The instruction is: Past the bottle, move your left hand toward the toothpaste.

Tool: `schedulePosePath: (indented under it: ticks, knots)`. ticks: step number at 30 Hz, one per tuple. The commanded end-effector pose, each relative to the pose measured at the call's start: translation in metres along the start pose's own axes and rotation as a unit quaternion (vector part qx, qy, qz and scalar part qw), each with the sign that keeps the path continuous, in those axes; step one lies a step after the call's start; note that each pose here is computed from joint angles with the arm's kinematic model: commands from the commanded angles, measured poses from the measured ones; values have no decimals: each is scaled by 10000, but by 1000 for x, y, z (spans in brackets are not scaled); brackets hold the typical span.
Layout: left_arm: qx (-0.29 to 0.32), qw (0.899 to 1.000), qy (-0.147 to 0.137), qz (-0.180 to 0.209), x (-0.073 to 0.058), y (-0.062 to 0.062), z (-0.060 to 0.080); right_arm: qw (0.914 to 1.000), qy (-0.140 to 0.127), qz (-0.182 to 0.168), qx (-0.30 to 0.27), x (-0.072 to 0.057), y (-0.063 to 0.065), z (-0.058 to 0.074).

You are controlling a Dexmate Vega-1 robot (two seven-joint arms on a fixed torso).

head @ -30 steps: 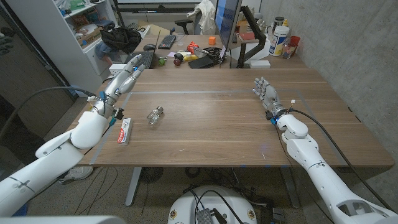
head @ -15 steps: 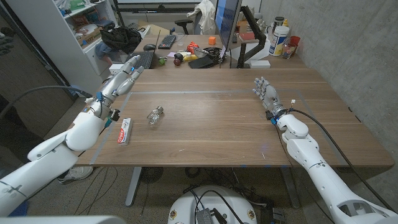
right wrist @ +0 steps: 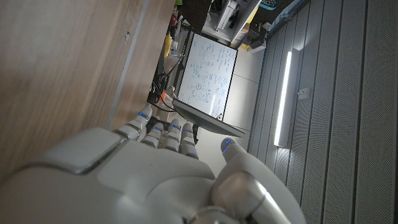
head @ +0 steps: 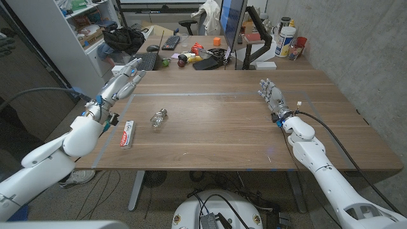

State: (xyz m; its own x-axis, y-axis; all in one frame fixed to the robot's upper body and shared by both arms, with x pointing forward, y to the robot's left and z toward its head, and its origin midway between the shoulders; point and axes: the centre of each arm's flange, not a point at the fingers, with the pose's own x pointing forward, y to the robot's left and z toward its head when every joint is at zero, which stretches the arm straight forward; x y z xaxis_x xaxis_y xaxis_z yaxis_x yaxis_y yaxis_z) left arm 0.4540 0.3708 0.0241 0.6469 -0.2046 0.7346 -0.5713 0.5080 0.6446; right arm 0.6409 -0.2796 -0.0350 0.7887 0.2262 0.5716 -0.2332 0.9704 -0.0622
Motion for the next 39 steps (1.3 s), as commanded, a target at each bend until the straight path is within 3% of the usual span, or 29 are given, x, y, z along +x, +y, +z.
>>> schedulePosePath:
  ticks: [1, 39]
  knots:
    - [200, 9997, 110, -19, -9, 4, -5, 10000, 11, 5, -11, 1, 1, -1]
    - [468, 9978, 401, -252, -19, 0, -24, 9999, 3, 63, -78, 7, 10, 0]
